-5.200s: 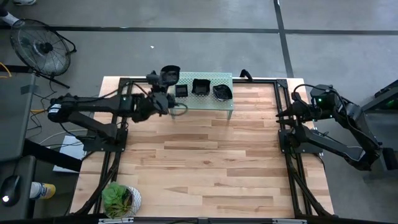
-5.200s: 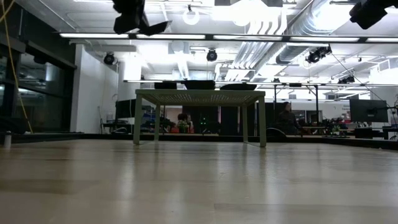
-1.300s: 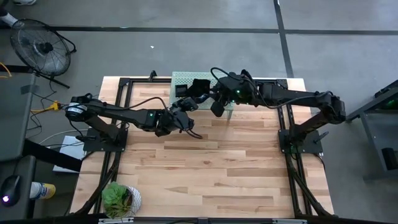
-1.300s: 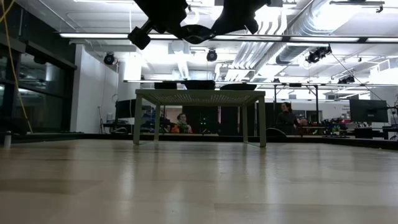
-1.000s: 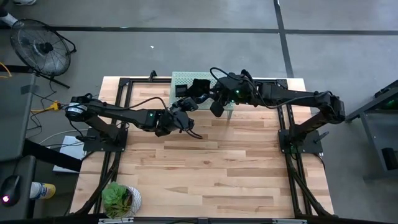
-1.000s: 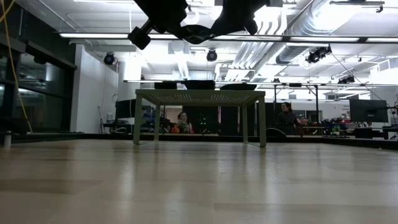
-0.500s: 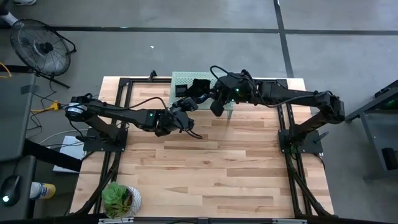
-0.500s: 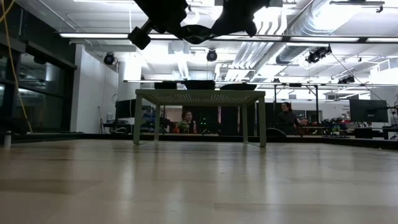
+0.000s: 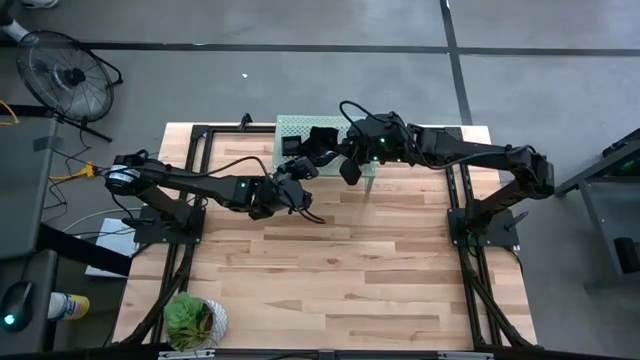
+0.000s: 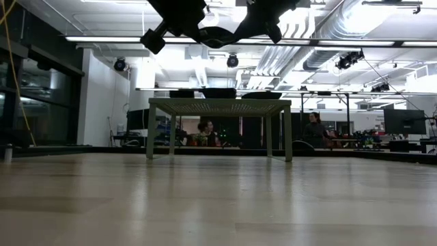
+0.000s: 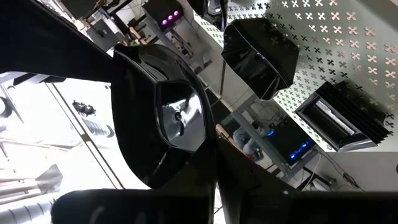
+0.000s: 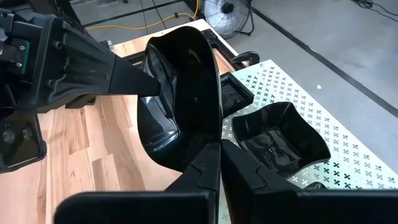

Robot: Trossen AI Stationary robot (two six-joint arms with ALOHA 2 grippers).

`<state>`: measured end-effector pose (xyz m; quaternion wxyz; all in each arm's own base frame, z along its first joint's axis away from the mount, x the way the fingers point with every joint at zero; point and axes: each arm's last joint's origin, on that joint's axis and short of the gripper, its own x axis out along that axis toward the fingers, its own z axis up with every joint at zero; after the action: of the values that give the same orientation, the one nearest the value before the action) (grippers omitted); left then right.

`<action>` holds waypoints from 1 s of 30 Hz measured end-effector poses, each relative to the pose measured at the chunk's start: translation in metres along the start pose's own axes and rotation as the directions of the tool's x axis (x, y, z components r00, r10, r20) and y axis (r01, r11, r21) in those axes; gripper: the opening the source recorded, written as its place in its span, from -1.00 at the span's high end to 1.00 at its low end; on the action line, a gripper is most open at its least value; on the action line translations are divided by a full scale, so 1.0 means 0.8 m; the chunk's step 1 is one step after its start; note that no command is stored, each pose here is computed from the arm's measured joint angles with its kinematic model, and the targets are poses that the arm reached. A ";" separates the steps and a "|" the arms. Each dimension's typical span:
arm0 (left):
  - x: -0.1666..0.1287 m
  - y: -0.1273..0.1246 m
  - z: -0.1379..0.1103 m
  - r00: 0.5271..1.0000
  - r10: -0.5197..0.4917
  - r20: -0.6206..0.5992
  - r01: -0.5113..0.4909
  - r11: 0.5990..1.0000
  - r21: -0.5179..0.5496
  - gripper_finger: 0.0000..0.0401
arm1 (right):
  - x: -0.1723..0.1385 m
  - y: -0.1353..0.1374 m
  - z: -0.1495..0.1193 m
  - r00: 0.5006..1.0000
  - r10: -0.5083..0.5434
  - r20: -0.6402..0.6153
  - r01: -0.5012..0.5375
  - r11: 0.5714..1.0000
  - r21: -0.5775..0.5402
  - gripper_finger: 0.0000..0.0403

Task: Pick & Place Mini shaped plates
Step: Stack the leaf shaped plate on top of the leaf shaped plate on the shelf

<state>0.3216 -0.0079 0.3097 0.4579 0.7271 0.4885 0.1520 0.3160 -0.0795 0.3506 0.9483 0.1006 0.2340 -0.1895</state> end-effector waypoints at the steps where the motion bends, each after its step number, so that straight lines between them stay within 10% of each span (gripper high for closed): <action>1: 0.000 0.000 0.000 1.000 0.000 0.000 0.000 1.000 0.000 1.00 | 0.000 0.000 0.000 1.000 0.000 0.000 0.000 1.000 0.001 0.99; 14: 0.000 0.000 0.003 0.997 0.008 0.077 -0.007 1.000 -0.022 0.88 | 0.000 0.002 0.000 1.000 0.020 -0.005 -0.020 1.000 -0.001 1.00; 30: 0.000 0.001 0.003 0.995 0.010 0.096 0.008 0.983 -0.183 0.26 | 0.000 0.000 -0.001 1.000 0.003 -0.010 -0.003 1.000 -0.003 1.00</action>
<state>0.3235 -0.0093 0.3087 0.5460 0.6885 0.4493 0.1613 0.3158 -0.0790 0.3498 0.9475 0.1004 0.2387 -0.1874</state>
